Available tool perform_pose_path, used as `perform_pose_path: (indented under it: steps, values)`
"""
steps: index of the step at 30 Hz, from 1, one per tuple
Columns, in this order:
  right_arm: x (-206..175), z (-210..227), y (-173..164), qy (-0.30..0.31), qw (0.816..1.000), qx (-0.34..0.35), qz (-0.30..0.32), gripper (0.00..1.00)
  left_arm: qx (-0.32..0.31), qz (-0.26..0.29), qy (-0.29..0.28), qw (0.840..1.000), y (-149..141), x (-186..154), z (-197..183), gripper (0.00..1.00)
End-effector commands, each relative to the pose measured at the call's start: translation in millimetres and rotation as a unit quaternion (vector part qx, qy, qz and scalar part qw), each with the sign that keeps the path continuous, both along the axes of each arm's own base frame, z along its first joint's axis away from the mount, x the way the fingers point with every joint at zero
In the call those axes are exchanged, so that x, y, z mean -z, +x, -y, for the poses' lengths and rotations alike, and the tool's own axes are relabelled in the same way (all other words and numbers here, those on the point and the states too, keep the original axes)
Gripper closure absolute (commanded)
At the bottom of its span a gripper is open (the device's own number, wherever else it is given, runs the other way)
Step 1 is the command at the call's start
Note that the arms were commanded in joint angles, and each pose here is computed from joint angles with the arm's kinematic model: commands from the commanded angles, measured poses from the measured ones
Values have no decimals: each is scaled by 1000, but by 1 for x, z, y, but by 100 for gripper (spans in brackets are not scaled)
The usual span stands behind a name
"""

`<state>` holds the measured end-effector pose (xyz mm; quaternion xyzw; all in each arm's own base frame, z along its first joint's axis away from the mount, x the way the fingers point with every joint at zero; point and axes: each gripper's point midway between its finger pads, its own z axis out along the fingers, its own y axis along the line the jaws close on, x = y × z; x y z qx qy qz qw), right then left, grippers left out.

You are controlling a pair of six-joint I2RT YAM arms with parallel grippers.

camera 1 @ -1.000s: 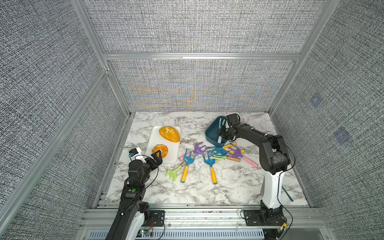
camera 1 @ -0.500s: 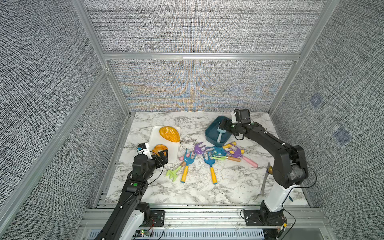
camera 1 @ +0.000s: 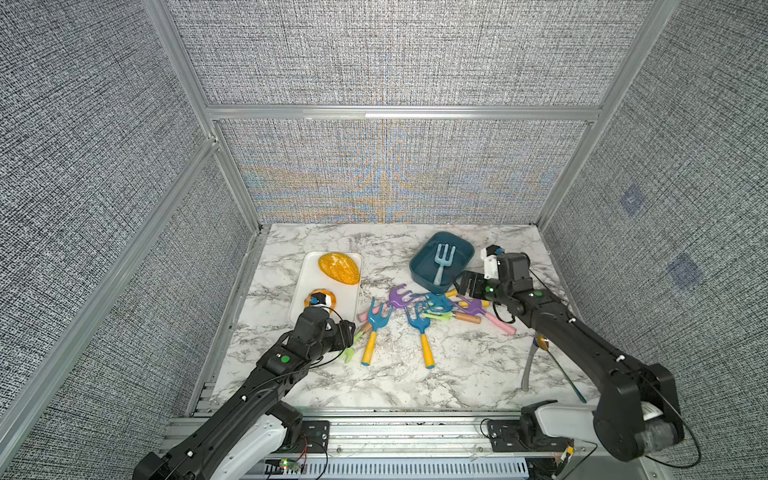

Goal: Put the rake into the storage box
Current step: Pick up the rake at the center of the board.

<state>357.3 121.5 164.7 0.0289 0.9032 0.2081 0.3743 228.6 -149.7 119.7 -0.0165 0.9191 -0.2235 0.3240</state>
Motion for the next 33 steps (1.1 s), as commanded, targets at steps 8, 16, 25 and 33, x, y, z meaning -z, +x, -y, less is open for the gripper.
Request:
perform_pose_path:
  steps: [8,16,25,33]
  values:
    - [-7,32,-12,-11,995,77,66,1,66,-58,107,990,-12,24,31,36]
    - [2,38,-13,-8,993,95,68,1,120,-98,177,972,-5,52,66,36]
    - [6,38,-13,-5,993,96,69,1,127,-124,271,946,1,79,69,42]
    - [9,37,-13,-7,993,94,65,1,138,-144,319,927,1,102,71,51]
